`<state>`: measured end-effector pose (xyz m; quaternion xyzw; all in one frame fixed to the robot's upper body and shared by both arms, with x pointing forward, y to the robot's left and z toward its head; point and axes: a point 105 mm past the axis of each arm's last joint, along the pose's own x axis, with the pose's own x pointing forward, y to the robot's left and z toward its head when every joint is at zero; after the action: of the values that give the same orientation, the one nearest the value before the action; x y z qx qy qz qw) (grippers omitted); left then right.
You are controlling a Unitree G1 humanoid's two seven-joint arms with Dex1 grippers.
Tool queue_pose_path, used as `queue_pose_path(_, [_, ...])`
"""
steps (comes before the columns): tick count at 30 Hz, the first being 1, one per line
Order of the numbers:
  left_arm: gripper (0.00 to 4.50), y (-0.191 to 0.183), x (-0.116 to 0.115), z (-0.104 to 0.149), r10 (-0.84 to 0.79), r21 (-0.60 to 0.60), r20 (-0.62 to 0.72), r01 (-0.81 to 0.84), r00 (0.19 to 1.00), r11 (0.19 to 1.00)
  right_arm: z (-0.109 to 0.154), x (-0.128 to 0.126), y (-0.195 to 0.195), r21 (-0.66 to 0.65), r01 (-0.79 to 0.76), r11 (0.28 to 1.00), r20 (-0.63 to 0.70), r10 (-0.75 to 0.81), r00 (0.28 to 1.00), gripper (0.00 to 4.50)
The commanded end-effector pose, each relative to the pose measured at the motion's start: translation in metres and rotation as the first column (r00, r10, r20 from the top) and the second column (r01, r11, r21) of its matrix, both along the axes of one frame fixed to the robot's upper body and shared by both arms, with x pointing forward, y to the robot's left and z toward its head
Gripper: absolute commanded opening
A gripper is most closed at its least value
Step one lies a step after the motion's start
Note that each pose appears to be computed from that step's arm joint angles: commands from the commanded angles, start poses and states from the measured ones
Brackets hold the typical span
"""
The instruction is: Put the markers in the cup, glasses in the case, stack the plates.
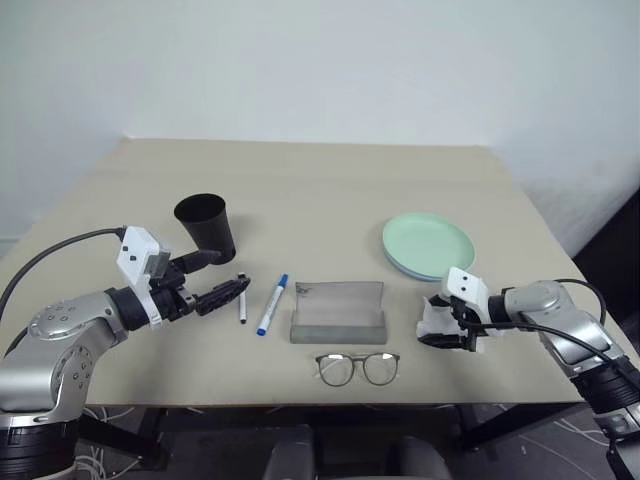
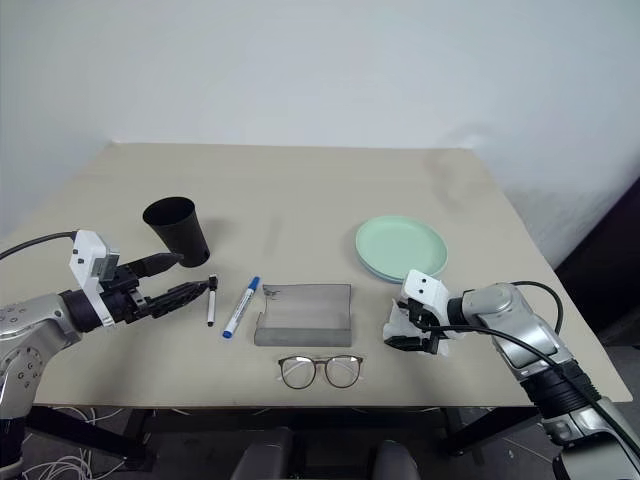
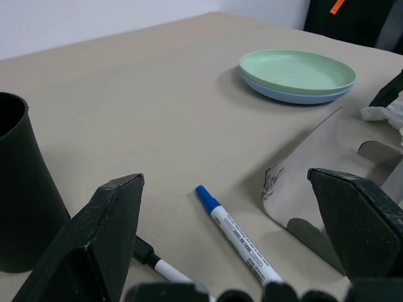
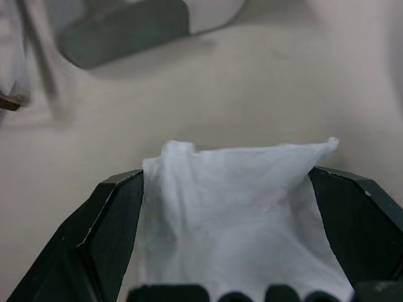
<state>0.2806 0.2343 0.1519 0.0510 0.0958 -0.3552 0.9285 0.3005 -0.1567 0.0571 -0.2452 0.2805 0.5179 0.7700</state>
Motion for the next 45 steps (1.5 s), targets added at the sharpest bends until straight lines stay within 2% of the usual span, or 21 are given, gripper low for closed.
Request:
queue_pose_path(1, [4.44, -0.002, 0.000, 0.016, -0.012, 0.008, 0.061, 0.012, 0.998, 1.000, 0.011, 0.010, -0.002, -0.010, 0.013, 1.000, 0.061, -0.013, 0.998, 4.31])
queue_pose_path(4, [4.44, -0.003, 0.000, 0.016, -0.012, 0.009, 0.062, 0.011, 0.998, 1.000, 0.011, 0.011, -0.004, -0.014, 0.017, 1.000, 0.070, -0.016, 0.997, 3.60])
queue_pose_path(14, [4.44, -0.002, 0.001, 0.016, -0.010, 0.013, 0.068, 0.010, 0.998, 1.000, 0.023, 0.014, -0.006, -0.009, 0.007, 1.000, 0.101, -0.006, 0.995, 0.13])
queue_pose_path(15, [4.44, -0.002, 0.001, 0.016, -0.010, 0.014, 0.068, 0.010, 0.998, 1.000, 0.026, 0.014, -0.006, -0.005, -0.001, 1.000, 0.108, 0.001, 0.994, 0.04])
queue_pose_path(18, [4.44, -0.002, 0.002, 0.016, -0.011, 0.014, 0.070, 0.010, 0.997, 1.000, 0.041, 0.016, -0.003, 0.020, -0.034, 0.999, 0.118, 0.031, 0.992, 0.04])
queue_pose_path(21, [4.44, -0.002, 0.003, 0.016, -0.011, 0.015, 0.071, 0.010, 0.997, 1.000, 0.079, 0.027, 0.008, 0.124, -0.061, 0.990, 0.166, 0.040, 0.985, 0.04])
queue_pose_path(24, [4.44, -0.002, 0.003, 0.016, -0.011, 0.014, 0.071, 0.010, 0.997, 1.000, 0.117, 0.045, 0.021, 0.222, -0.064, 0.973, 0.231, 0.011, 0.973, 0.04])
queue_pose_path(27, [4.44, -0.002, 0.004, 0.017, -0.012, 0.014, 0.072, 0.011, 0.997, 1.000, 0.135, 0.074, 0.028, 0.263, -0.012, 0.965, 0.299, -0.070, 0.952, 0.04])
queue_pose_path(30, [4.44, -0.003, 0.005, 0.017, -0.012, 0.012, 0.075, 0.011, 0.997, 1.000, 0.129, 0.102, 0.028, 0.237, 0.068, 0.969, 0.344, -0.149, 0.927, 0.04])
queue_pose_path(34, [4.44, -0.004, 0.003, 0.017, -0.010, 0.012, 0.077, 0.009, 0.997, 1.000, 0.113, 0.126, 0.028, 0.225, 0.146, 0.963, 0.364, -0.222, 0.904, 0.04])
queue_pose_path(42, [4.44, 0.001, -0.002, 0.016, 0.013, 0.015, 0.076, -0.014, 0.997, 1.000, 0.093, 0.149, 0.023, 0.222, 0.265, 0.938, 0.378, -0.333, 0.864, 0.04])
queue_pose_path(45, [4.44, 0.001, -0.003, 0.017, 0.015, 0.014, 0.077, -0.016, 0.997, 1.000, 0.094, 0.152, 0.024, 0.236, 0.279, 0.931, 0.377, -0.353, 0.856, 0.61])
